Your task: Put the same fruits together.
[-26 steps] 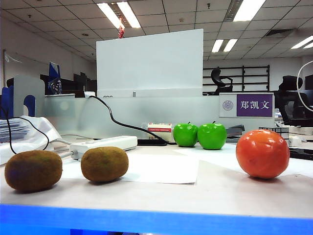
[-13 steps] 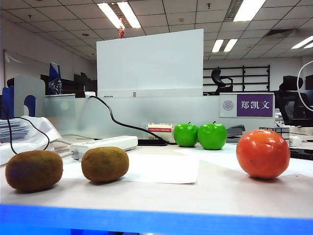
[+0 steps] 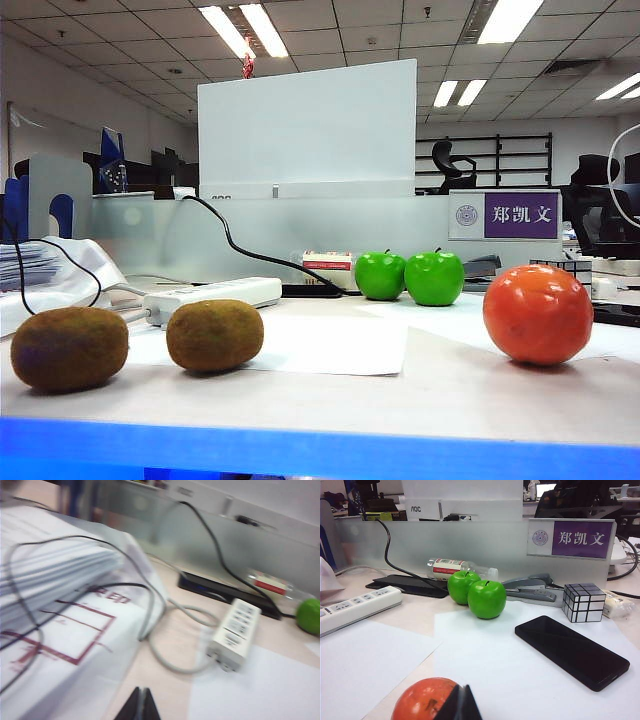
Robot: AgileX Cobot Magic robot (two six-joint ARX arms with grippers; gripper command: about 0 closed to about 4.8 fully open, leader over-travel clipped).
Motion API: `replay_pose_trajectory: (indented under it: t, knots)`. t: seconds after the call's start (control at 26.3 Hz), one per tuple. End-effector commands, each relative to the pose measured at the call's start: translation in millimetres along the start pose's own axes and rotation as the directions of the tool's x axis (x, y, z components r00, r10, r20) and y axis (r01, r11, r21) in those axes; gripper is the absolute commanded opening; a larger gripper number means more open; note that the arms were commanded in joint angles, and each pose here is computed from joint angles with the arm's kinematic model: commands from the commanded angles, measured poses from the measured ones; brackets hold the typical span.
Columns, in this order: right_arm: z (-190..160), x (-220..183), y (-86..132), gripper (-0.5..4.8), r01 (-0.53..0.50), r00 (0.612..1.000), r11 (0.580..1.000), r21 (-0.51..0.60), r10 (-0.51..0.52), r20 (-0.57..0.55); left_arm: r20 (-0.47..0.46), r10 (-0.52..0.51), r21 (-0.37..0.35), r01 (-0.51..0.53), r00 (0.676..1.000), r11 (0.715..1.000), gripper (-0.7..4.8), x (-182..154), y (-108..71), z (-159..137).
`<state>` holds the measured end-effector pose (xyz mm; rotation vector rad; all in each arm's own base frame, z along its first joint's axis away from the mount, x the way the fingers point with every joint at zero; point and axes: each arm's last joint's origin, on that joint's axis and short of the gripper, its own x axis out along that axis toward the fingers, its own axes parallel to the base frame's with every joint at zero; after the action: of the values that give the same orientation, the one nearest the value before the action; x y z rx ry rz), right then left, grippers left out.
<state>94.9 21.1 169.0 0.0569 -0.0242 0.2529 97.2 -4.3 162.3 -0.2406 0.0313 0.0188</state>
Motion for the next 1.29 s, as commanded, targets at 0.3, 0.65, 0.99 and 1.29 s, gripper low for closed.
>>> replay_pose_trajectory:
  t: [0.3,0.65,0.99,1.29]
  knots:
    - [0,0,0,0.01,0.003,1.000,1.000,-0.004,-0.003,0.007,0.022,0.117,0.170,-0.119,0.993,0.978,-0.05,0,3.8,0]
    - [0,0,0,0.01,0.003,1.000,1.000,-0.004,-0.003,0.007,-0.053,-0.099,0.375,0.112,0.994,0.920,-0.05,0,-2.1,-3]
    - [0,0,0,0.01,0.003,1.000,1.000,-0.004,-0.003,0.007,-0.038,-0.191,0.369,0.191,0.981,0.909,-0.05,-1,-5.3,0]
    - [0,0,0,0.01,0.003,1.000,1.000,-0.004,-0.003,0.007,0.035,-0.200,0.348,0.176,0.979,0.921,-0.05,-1,-6.8,7]
